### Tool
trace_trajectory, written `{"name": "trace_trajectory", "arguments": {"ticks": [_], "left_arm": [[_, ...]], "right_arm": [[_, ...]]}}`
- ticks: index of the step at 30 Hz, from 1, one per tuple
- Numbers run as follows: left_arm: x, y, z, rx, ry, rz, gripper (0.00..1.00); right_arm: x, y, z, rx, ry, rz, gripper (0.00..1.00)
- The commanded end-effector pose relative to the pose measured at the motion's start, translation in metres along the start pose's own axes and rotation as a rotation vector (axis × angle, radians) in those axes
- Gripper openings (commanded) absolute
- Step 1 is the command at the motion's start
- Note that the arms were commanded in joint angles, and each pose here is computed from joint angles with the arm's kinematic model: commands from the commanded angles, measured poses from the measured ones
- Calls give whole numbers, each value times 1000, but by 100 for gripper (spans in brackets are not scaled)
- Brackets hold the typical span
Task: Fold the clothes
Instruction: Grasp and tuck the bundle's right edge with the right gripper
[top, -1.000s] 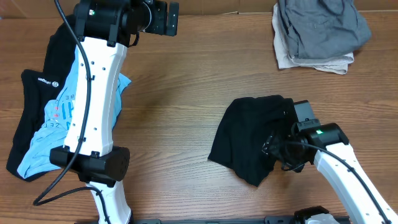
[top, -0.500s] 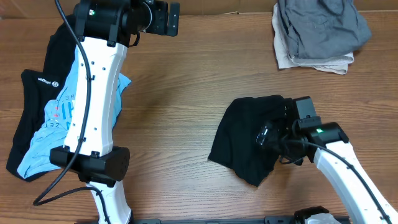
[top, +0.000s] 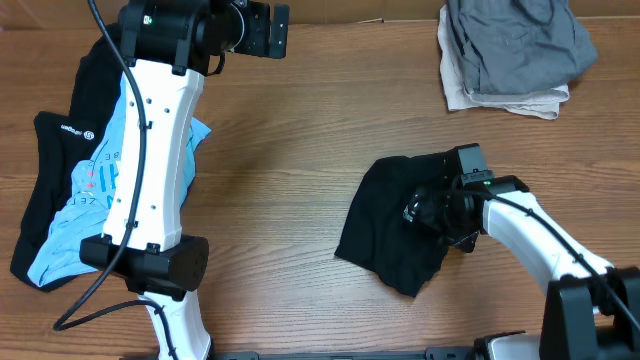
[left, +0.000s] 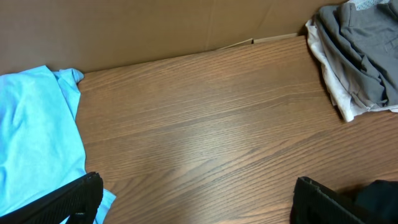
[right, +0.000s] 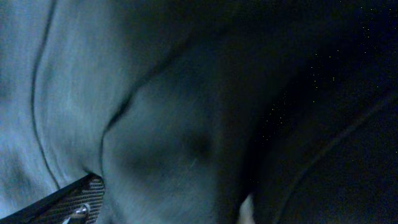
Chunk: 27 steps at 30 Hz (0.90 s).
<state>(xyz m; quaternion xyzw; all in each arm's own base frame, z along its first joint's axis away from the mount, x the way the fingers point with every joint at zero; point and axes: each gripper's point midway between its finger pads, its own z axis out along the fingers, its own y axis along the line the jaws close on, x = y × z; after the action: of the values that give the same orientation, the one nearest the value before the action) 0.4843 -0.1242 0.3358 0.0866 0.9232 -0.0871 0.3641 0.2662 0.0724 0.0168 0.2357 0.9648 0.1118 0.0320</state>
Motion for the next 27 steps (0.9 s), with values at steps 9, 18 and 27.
{"name": "trace_trajectory", "arguments": {"ticks": [9, 18, 27], "left_arm": [[4, 1, 7, 4, 19, 16, 100], [4, 1, 7, 4, 20, 15, 100], [4, 1, 7, 3, 20, 16, 100]], "right_arm": [[-10, -4, 28, -79, 40, -8, 87], [15, -1, 42, -142, 149, 10, 43], [-7, 26, 33, -300, 95, -39, 4]]}}
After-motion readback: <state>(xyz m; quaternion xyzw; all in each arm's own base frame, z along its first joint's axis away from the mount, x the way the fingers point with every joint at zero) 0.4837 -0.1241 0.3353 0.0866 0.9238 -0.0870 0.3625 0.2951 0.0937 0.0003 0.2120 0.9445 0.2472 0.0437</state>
